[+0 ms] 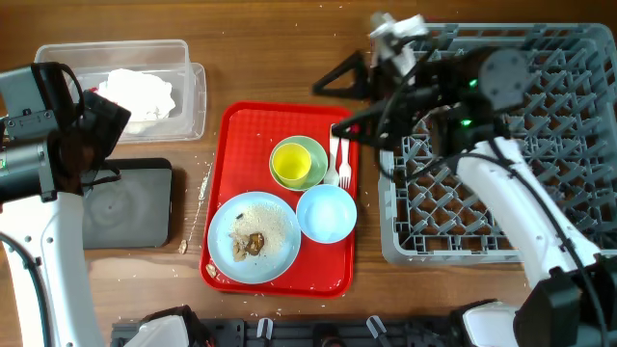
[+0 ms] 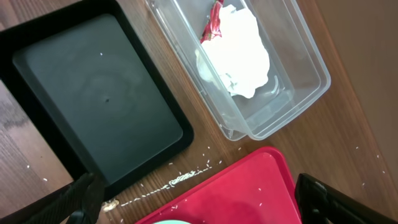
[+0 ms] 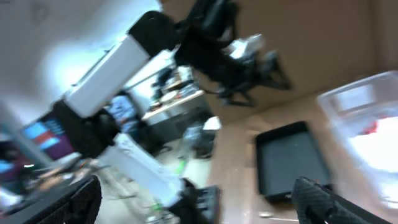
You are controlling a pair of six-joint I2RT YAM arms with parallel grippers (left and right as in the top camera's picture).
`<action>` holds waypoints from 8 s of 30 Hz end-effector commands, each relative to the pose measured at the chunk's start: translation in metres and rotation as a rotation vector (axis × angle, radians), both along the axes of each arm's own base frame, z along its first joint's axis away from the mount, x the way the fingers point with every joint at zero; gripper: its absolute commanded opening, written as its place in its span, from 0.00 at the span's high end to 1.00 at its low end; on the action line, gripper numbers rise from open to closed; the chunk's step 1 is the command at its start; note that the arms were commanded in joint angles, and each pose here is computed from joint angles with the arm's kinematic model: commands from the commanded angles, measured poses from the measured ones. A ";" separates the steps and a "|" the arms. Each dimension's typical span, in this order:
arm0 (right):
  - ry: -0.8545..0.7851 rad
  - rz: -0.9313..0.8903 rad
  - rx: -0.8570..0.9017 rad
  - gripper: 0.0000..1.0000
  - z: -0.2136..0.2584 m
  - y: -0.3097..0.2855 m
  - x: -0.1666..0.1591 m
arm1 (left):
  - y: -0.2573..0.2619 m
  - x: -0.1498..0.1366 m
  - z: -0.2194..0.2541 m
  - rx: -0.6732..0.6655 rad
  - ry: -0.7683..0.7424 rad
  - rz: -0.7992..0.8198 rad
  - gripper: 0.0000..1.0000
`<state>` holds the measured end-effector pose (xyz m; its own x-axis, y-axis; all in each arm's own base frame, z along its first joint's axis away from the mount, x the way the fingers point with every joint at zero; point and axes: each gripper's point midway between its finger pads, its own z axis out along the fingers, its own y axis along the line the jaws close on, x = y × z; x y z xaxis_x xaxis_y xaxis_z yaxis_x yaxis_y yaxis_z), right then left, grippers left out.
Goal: Sort waste into correct bins and load items into the dishwasher rack
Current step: 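Reach the right gripper over the tray to the yellow cup, then grasp the yellow cup with the right gripper and lift, then carry the yellow cup into the dish rack and set it down, then reach the right gripper back to the green bowl on the tray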
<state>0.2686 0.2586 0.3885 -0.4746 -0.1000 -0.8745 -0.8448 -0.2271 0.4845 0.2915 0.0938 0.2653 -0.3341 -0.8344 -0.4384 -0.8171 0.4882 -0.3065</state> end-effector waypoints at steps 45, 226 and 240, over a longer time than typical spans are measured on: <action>0.272 -0.652 -1.032 0.27 -0.209 0.113 0.041 | 0.003 -0.001 0.002 0.008 -0.006 0.013 0.00; 0.696 -1.133 -1.039 0.83 -0.178 -0.197 0.087 | 0.003 -0.001 0.002 0.008 -0.006 0.013 0.00; 0.317 -0.788 -1.137 0.24 -0.239 0.051 0.049 | 0.003 -0.001 0.002 0.008 -0.006 0.013 0.00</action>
<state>0.3245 0.2830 0.1744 -0.8969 -0.2589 -0.3586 -0.3822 0.8617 0.3339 0.2914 0.0938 0.2652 -0.3343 -0.8344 -0.4382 -0.8172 0.4882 -0.3062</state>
